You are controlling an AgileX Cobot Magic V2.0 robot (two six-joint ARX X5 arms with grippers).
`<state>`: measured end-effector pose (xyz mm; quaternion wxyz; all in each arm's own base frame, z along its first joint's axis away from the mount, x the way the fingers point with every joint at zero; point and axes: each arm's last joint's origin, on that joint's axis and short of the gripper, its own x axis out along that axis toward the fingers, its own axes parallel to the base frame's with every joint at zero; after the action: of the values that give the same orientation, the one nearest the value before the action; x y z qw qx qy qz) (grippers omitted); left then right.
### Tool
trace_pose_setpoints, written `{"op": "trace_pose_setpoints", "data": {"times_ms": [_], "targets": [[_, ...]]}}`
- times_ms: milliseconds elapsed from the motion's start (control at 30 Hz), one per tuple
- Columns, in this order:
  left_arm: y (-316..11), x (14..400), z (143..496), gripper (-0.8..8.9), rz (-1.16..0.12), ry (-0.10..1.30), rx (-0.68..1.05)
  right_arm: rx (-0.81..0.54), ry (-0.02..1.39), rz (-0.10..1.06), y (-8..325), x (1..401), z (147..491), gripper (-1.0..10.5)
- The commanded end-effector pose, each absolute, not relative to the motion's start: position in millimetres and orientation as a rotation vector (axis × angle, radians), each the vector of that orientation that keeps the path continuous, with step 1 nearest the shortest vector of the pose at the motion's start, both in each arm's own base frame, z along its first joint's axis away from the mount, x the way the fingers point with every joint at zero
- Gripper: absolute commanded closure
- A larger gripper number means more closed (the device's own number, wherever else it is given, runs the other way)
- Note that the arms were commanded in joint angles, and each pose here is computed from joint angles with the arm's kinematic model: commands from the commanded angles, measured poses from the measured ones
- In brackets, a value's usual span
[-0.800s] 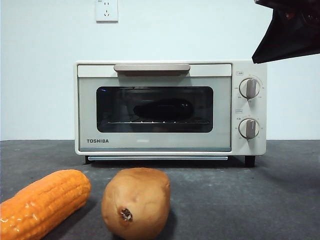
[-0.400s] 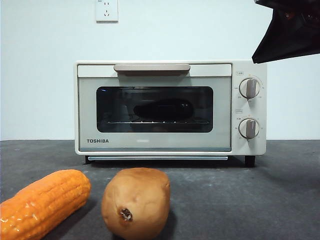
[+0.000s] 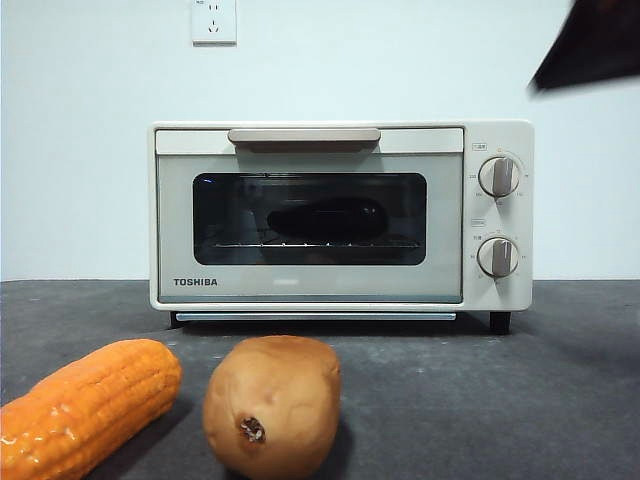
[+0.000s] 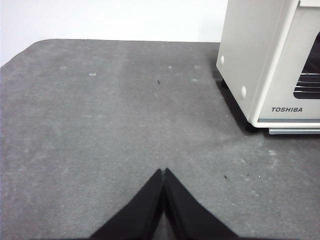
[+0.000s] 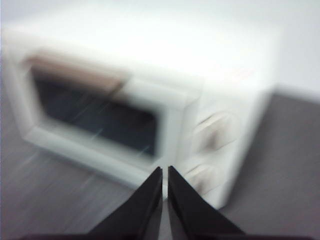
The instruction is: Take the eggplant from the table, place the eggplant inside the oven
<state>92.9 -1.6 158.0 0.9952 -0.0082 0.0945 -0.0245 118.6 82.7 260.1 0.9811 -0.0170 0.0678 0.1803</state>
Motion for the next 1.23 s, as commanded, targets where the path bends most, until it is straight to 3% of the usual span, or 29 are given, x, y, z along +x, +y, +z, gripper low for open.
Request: {"op": "trace_pose_setpoints", "data": {"times_ms": [33, 200, 367, 767, 1233], "targets": [[-1, 94, 150, 8.10, -0.047, 0.218, -0.006, -0.094, 0.004, 0.299, 65, 108, 273, 9.4], [-1, 94, 150, 8.10, -0.047, 0.218, -0.006, -0.018, -0.158, 0.065, 26, 87, 272, 9.4], [-1, 94, 150, 8.10, -0.047, 0.218, -0.006, 0.054, -0.217, -0.110, 5, 78, 251, 9.4], [-1, 94, 150, 8.10, -0.047, 0.218, -0.006, 0.053, -0.055, 0.061, -2, 94, 186, 9.4], [-1, 94, 150, 8.10, -0.047, 0.218, -0.006, 0.086, 0.166, 0.066, -2, 96, 151, 9.4]]}}
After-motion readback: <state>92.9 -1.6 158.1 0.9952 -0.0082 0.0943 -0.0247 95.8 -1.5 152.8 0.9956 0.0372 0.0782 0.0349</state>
